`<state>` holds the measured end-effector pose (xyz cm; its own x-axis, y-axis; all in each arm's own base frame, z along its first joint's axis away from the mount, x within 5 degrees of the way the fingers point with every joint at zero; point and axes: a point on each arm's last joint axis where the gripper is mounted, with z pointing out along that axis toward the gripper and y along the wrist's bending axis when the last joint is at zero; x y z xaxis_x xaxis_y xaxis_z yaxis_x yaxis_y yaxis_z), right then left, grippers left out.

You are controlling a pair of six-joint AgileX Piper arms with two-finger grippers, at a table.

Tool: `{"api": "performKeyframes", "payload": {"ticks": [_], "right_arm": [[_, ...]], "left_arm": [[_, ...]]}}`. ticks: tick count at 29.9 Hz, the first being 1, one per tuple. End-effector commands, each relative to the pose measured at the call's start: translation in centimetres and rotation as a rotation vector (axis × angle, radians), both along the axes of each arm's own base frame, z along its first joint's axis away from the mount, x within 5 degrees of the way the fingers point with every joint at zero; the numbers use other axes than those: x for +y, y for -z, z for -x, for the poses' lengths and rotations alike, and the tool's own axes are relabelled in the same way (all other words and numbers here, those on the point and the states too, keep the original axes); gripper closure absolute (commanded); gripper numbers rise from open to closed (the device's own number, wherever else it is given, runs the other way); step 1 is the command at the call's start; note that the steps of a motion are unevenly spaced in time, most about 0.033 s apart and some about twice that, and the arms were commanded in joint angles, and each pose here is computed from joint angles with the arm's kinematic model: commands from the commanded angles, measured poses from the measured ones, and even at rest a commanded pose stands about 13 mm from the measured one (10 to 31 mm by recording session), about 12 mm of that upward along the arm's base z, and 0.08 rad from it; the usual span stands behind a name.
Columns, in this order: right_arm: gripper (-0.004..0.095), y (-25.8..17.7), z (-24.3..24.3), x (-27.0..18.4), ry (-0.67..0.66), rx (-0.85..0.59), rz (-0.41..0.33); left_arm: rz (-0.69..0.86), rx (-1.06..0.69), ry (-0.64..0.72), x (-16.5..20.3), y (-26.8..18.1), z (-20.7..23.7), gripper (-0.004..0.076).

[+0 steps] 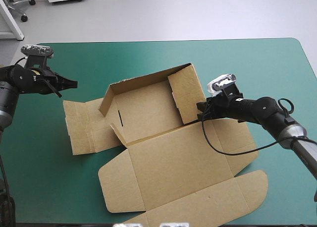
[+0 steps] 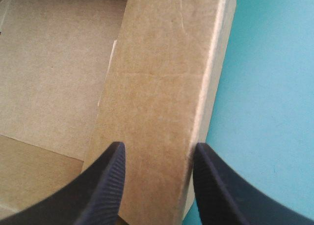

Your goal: Fold the box

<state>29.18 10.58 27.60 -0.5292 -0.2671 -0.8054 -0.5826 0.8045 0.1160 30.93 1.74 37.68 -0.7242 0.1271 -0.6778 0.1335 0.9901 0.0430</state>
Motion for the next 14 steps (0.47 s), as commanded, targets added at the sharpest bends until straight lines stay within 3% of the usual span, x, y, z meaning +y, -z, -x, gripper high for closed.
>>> {"api": "performKeyframes", "payload": {"ticks": [1, 4, 9, 14], "right_arm": [[0.0491, -2.3, 0.2, 0.2, -0.024, -0.054, -0.040], [0.0491, -4.4, 0.5, 0.7, -0.088, -0.063, -0.072], [0.0490, -7.0, -0.7, 0.3, -0.050, -0.089, 0.011], [0.0489, -8.1, -1.9, 0.6, -0.055, -0.012, 0.025]], "left_arm": [[0.014, -0.109, -0.013, -0.1, -2.4, 0.5, 0.0724], [0.015, -0.102, -0.012, -0.1, -2.3, 0.6, 0.0724], [0.015, -0.098, -0.011, -0.1, -2.3, 0.6, 0.0724], [0.015, -0.100, -0.011, -0.1, -2.3, 0.6, 0.0724]]}}
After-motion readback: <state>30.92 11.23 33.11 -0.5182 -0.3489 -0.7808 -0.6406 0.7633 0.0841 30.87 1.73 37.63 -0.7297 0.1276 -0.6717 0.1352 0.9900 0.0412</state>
